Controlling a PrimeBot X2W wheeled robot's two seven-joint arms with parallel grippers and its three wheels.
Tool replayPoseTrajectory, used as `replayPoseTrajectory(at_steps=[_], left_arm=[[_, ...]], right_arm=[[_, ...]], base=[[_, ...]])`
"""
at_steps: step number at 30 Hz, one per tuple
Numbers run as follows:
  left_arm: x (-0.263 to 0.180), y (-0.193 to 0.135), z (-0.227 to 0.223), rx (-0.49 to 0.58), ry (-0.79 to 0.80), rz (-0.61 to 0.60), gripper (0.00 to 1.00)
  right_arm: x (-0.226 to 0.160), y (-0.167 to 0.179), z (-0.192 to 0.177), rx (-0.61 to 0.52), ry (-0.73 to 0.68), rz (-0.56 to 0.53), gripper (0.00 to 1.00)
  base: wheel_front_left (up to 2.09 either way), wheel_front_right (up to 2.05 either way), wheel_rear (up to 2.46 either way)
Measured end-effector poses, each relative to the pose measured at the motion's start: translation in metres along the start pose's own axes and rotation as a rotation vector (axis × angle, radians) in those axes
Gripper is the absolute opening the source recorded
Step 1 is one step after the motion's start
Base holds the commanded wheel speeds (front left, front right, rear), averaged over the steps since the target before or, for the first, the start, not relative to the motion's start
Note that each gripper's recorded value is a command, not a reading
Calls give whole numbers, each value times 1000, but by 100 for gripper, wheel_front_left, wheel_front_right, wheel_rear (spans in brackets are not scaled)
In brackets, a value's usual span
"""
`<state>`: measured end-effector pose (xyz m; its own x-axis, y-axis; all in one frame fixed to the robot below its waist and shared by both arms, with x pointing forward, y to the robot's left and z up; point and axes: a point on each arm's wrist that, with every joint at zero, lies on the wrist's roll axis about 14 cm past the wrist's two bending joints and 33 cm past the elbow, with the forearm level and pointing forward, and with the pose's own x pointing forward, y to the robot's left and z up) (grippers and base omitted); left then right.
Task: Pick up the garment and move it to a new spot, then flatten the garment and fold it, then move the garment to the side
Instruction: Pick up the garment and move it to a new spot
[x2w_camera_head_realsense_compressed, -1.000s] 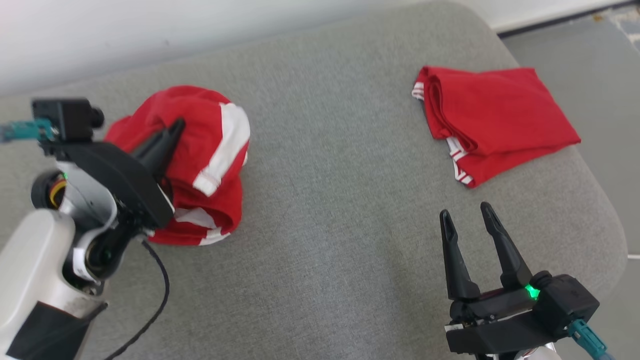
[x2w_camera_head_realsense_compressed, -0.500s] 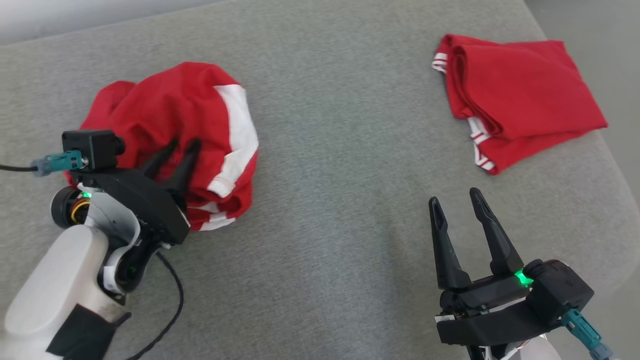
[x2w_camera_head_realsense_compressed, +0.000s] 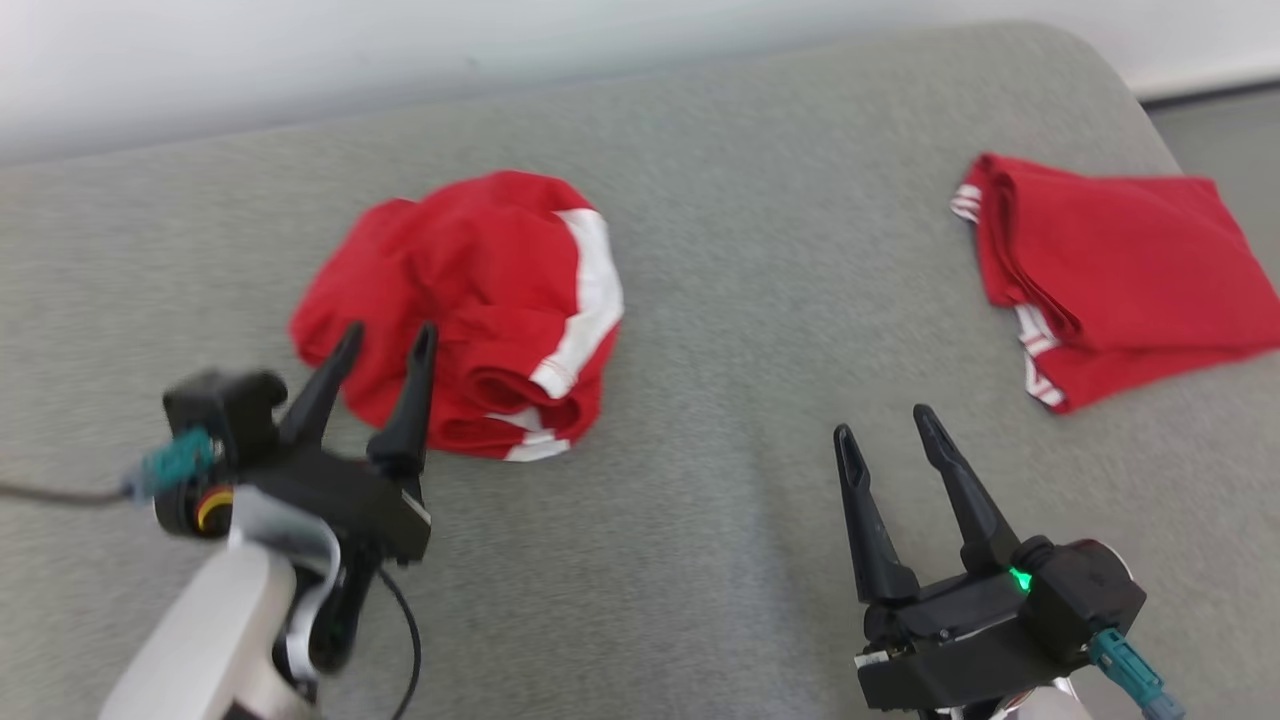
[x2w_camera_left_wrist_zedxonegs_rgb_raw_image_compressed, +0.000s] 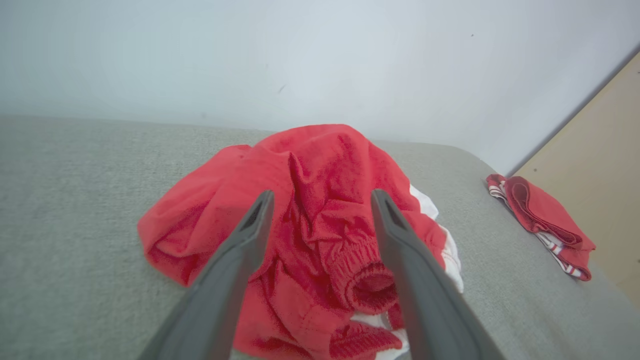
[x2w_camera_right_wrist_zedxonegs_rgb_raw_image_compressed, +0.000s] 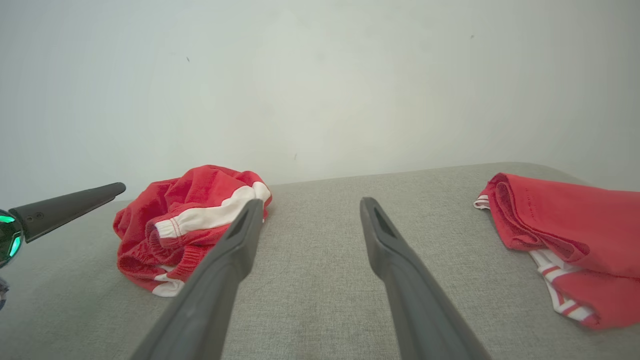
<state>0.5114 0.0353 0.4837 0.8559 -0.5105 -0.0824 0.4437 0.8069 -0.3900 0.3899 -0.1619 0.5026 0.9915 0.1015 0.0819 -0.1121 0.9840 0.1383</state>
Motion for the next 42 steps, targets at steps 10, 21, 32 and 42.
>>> replayPoseTrajectory(at_steps=[10, 21, 32, 42], left_arm=[[-85, 29, 29, -3, -187, 207, 100], [-177, 37, 59, 82, -360, 378, 100], [-230, 10, 61, 286, -418, 386, 100], [-240, 4, 31, 358, -341, 396, 100]], right_arm=[[-4, 33, 6, 24, -20, 94, 100], [-20, 51, 27, 14, -80, 145, 100], [-44, 44, 40, 5, -118, 116, 100], [-61, 38, 34, 1, -98, 93, 100]], base=[[0, 0, 0], [0, 0, 0], [0, 0, 0], [0, 0, 0]])
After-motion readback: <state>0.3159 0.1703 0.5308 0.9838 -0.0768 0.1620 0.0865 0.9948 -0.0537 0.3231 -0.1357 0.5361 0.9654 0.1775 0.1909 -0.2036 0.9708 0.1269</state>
